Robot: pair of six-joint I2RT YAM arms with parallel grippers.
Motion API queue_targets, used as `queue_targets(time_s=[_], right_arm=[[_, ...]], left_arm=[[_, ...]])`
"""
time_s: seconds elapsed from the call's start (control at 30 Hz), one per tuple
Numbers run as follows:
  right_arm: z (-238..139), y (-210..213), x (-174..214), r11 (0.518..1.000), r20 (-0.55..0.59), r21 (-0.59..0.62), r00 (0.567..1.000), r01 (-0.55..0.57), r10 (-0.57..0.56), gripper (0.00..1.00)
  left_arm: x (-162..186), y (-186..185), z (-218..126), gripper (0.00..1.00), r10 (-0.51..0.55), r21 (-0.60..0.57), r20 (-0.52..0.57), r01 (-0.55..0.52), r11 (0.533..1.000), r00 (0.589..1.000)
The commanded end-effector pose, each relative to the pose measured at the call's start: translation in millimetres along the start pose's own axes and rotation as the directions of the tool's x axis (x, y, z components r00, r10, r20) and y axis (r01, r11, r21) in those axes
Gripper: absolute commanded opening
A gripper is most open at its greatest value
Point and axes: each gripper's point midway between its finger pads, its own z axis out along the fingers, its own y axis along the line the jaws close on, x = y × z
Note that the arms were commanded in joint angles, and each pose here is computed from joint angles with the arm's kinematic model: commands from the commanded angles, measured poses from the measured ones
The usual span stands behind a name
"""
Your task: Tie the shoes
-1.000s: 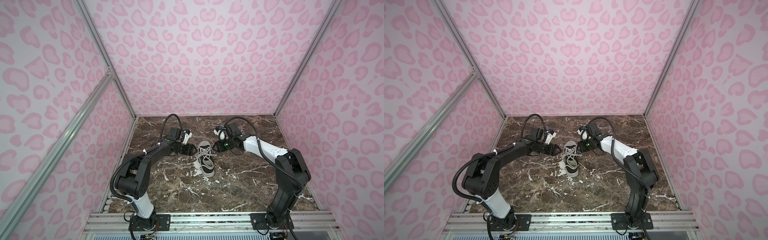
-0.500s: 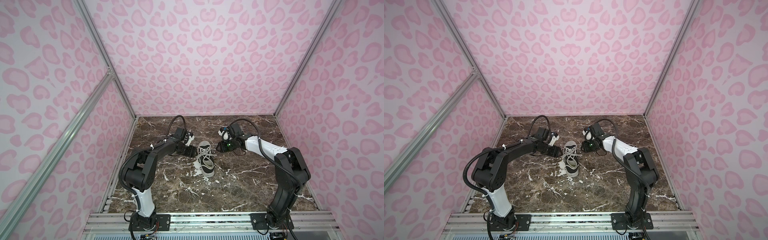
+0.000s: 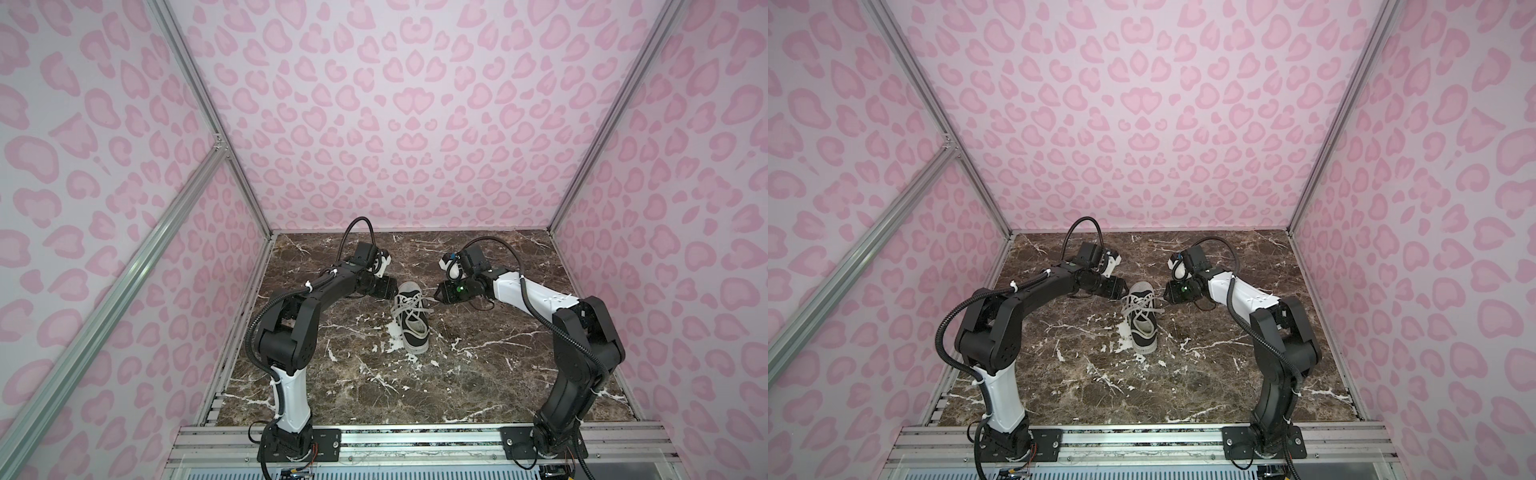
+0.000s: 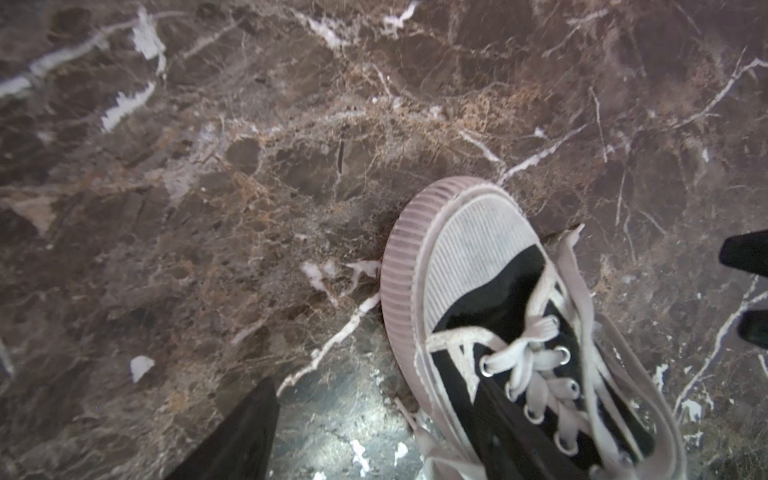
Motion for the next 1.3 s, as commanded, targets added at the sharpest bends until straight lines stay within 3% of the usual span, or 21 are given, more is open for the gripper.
queue_targets(time_s=[0.0, 0.1, 0.37, 0.5, 0.6, 1.27], right_arm=[[0.0, 4.7, 7.7, 0.999, -0.021, -0.033, 1.0, -0.019, 0.018, 0.44], [2.2, 8.2, 12.6, 0.999, -0.023, -0.046, 0.999, -0.028, 0.027, 0.43], [5.4, 8.7, 17.1, 0.998, -0.035, -0.051, 0.999, -0.035, 0.033, 0.43], [3.9, 11.8, 14.9, 0.998, -0.031, -0.051, 0.999, -0.029, 0.027, 0.43], [2.3, 11.7, 15.0, 0.998, -0.029, -0.047, 0.999, -0.027, 0.026, 0.43], [3.9, 12.3, 19.0, 0.998, -0.046, -0.058, 0.999, -0.023, 0.021, 0.43]], left_arm=[[0.1, -3.1, -12.3, 0.76, -0.045, 0.045, 0.026, 0.044, 0.998, 0.999], [17.2, -4.8, -17.6, 0.73, -0.081, 0.073, -0.018, 0.082, 0.994, 0.997], [47.7, -2.5, -26.2, 0.75, 0.054, -0.029, -0.017, -0.054, 0.998, 0.998], [62.0, 7.3, -11.3, 0.75, 0.016, -0.058, -0.127, -0.024, 0.998, 0.992], [68.1, 8.7, -4.3, 0.75, 0.007, -0.068, -0.141, -0.016, 0.998, 0.99], [7.5, -5.7, 5.2, 0.76, -0.033, -0.009, 0.008, 0.033, 0.999, 0.999]])
